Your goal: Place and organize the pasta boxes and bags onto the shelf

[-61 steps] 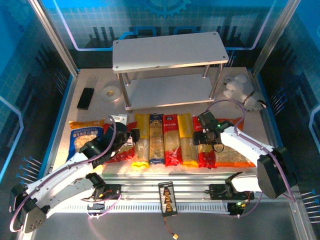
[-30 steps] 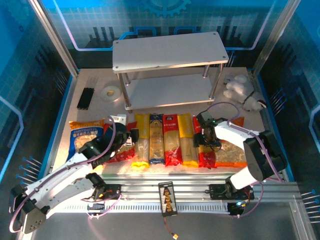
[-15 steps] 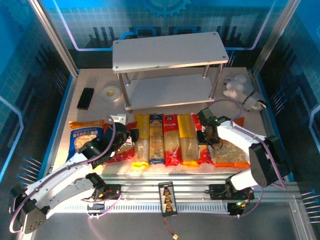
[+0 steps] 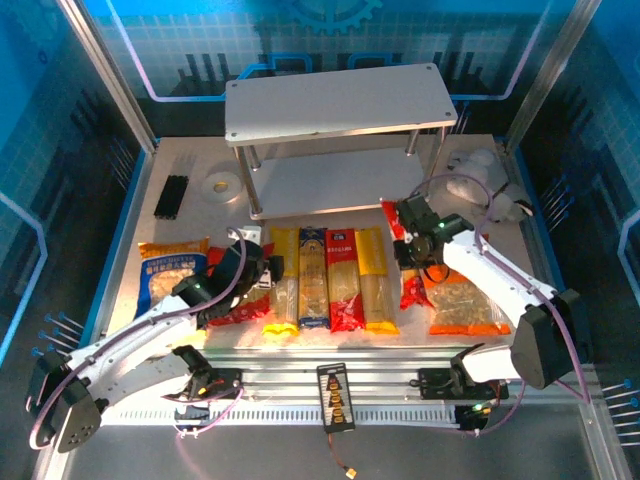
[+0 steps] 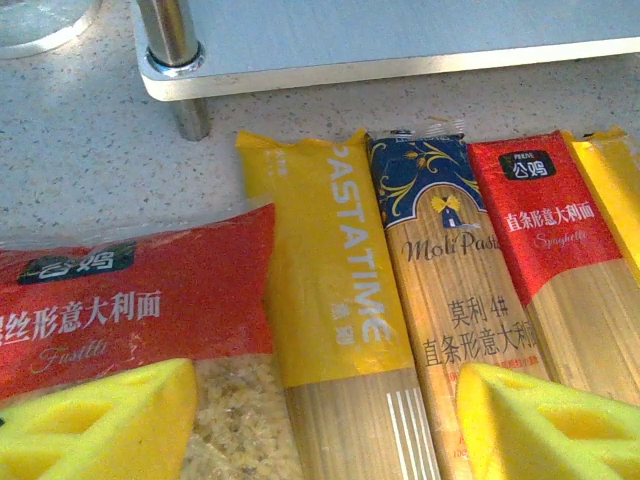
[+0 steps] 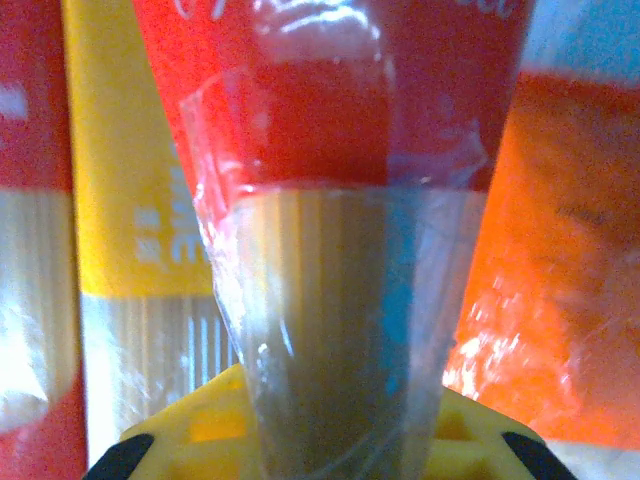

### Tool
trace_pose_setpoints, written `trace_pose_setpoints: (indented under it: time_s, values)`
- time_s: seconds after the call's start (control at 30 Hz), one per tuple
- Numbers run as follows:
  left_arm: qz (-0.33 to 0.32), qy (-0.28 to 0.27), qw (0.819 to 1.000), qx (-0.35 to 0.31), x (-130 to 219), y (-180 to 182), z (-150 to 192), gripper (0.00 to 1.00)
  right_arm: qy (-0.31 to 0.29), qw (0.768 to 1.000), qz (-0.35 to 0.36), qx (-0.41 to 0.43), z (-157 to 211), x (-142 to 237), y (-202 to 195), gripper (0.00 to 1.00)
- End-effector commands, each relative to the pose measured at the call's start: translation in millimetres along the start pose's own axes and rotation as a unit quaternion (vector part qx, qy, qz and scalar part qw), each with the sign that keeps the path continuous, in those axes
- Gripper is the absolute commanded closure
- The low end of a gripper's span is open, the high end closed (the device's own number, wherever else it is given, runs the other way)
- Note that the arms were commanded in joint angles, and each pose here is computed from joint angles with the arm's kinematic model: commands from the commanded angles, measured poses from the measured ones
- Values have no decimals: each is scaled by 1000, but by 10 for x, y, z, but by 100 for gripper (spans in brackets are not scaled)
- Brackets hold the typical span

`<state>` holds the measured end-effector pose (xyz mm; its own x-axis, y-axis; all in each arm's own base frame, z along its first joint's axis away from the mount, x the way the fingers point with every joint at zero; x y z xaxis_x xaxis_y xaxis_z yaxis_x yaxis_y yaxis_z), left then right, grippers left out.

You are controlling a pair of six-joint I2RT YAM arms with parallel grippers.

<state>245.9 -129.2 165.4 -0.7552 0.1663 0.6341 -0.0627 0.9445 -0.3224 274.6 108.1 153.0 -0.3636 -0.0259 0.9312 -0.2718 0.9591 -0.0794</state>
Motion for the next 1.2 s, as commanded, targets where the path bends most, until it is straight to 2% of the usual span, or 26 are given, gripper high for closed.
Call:
trace_pose_setpoints:
  time_s: [0.0, 0.27, 0.47, 0.67, 1.17]
  values:
    - [27, -20, 999, 4, 41, -159, -192, 30, -62, 997, 34, 19, -493, 146, -81, 100]
    - [27, -22, 999, 3, 44, -149, -214, 30, -89, 992, 80, 31, -1302, -70, -204, 100]
    - [28, -29, 999, 8, 84, -106, -242, 30, -129, 985, 115, 28, -1704, -189, -255, 100]
    - [29, -35, 999, 11, 137, -84, -283, 30, -164, 975, 150, 20, -1945, -235, -324, 100]
    - [24, -36, 999, 16, 185, -28, -276, 30, -220, 948, 228, 16, -2282, -403, -461, 100]
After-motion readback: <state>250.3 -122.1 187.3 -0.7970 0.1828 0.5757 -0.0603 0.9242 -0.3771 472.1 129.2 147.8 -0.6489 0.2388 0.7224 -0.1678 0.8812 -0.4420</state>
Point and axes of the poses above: each hand's point on the last joint's axis, 136 mm out from that joint toward the fingers, its own x axis back along the fingers, its own y axis along the line the jaws close on, z = x × y, the point moved 3 cm from there along x, back along the fingers, and after that the axes turned 12 degrees about x, right-handed, at the moved point
